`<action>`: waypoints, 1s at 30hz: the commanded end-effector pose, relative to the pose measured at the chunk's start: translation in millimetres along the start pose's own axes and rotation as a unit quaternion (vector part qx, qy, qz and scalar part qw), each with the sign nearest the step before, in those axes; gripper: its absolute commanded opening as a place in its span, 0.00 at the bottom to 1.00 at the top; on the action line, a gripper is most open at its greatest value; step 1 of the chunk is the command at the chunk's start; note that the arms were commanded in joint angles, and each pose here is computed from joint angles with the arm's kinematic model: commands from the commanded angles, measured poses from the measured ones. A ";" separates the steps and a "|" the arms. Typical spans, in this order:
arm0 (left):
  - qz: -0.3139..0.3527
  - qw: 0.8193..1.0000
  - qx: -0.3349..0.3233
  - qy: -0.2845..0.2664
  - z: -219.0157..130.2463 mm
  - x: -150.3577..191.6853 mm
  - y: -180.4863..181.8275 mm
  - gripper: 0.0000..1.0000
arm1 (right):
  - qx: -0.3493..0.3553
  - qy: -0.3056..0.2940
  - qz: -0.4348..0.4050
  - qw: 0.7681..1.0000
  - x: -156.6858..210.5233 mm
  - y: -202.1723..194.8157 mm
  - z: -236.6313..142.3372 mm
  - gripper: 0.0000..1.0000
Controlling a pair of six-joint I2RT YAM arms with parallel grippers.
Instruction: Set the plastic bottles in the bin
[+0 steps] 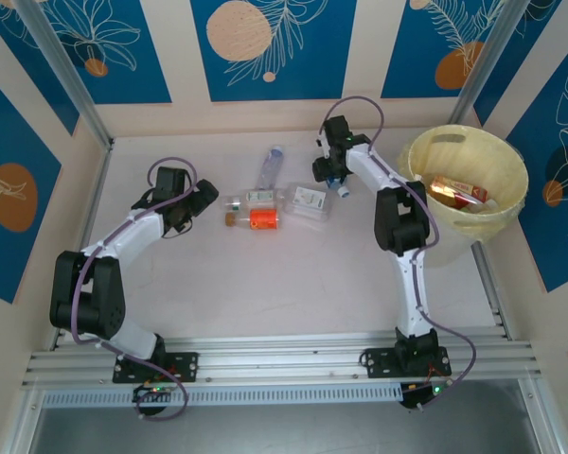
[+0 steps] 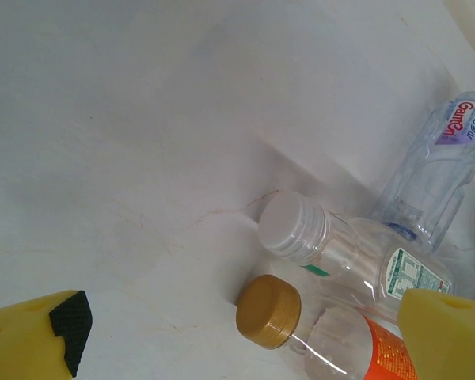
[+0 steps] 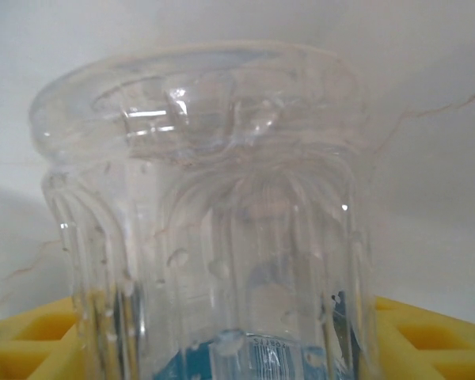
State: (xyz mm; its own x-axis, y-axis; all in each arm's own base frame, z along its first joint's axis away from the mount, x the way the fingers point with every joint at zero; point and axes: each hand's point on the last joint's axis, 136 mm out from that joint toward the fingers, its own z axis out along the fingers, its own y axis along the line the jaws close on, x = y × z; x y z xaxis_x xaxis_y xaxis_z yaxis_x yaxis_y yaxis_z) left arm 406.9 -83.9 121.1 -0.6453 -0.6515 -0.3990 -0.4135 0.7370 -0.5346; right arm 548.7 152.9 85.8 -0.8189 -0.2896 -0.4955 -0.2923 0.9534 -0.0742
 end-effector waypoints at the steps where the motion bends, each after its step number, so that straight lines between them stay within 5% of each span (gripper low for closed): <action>1: -0.006 1.000 0.006 0.005 2.2 -1.6 1.6 1.00 | 0.000 -0.105 -0.019 0.994 -41.4 9.4 -66.7 0.47; 16: -0.016 1.000 0.010 0.016 10.3 5.9 5.2 1.00 | -0.089 -0.276 -0.004 0.957 -13.8 33.5 -260.1 0.43; 24: -0.018 0.998 0.044 0.027 4.0 8.0 -9.9 1.00 | -0.057 -0.358 0.064 0.930 7.5 -34.5 -371.6 0.44; 30: -0.027 0.996 0.080 0.023 -5.2 9.6 -23.5 1.00 | 0.053 -0.347 0.139 0.926 41.5 -120.6 -390.7 0.46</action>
State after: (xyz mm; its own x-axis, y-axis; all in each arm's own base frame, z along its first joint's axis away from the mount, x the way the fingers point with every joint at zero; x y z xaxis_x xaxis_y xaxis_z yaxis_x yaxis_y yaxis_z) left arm 407.6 -102.2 120.0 -0.6682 -0.6613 -0.3409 -0.3715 0.6935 -0.6173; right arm 362.6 18.2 425.7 -0.2701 0.0251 -0.9625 -0.1092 0.9924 0.0566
